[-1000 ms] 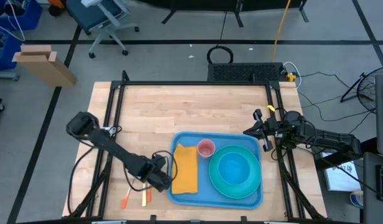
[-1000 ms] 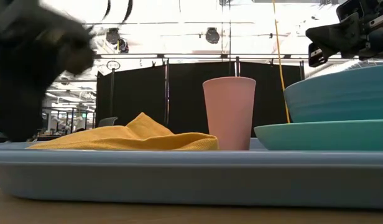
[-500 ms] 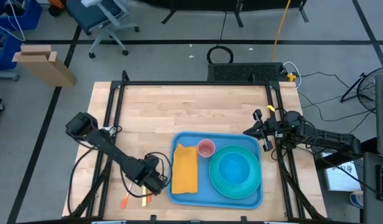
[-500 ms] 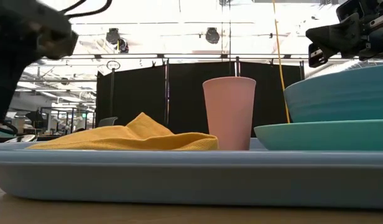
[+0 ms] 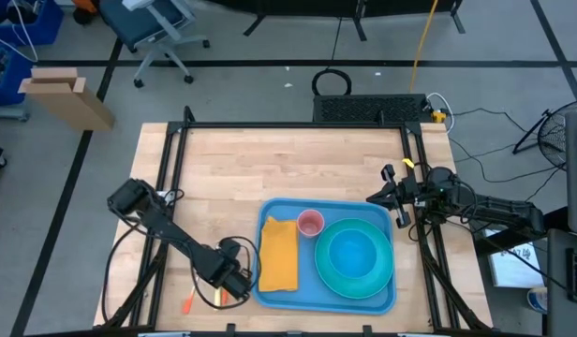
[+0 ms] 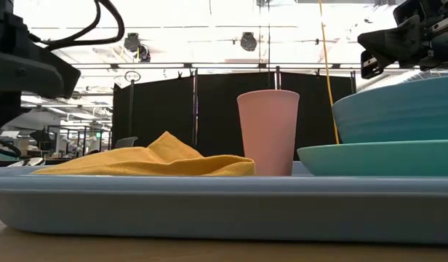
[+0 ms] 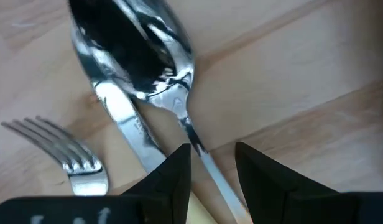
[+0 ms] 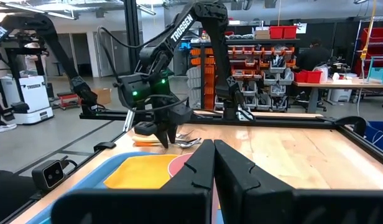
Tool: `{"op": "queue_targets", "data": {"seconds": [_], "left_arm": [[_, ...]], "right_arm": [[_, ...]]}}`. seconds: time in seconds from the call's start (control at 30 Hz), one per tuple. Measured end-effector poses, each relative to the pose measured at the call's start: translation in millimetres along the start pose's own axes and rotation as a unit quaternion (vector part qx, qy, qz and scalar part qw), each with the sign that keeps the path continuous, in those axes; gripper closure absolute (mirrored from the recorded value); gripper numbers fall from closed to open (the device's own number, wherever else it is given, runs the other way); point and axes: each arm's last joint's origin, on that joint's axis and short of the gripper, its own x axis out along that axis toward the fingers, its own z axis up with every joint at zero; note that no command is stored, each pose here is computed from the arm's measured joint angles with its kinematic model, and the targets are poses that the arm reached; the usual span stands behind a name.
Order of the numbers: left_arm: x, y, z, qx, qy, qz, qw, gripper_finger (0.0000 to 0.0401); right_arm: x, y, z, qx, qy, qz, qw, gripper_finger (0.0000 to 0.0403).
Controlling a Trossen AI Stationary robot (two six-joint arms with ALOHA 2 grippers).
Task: Set up tray
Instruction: Put the orange spoon on top of the yellow table napkin
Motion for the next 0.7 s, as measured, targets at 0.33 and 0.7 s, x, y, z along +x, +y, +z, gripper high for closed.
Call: {"op": "queue_targets", "data": {"seconds": [0.33, 0.7], "left_arm": [[10.0, -5.7, -0.3, 0.02, -0.007, 0.003, 1.0, 0.0305], [7.5, -6.3, 1.0, 0.009, -0.009, -0.003, 1.0, 0.0378]], "right_arm": [[0.0, 0.0, -0.3, 0.001, 0.002, 0.0, 1.0, 0.0403], [0.0, 0.1, 1.5, -0.004, -0.007, 0.0, 1.0, 0.0403]]}}
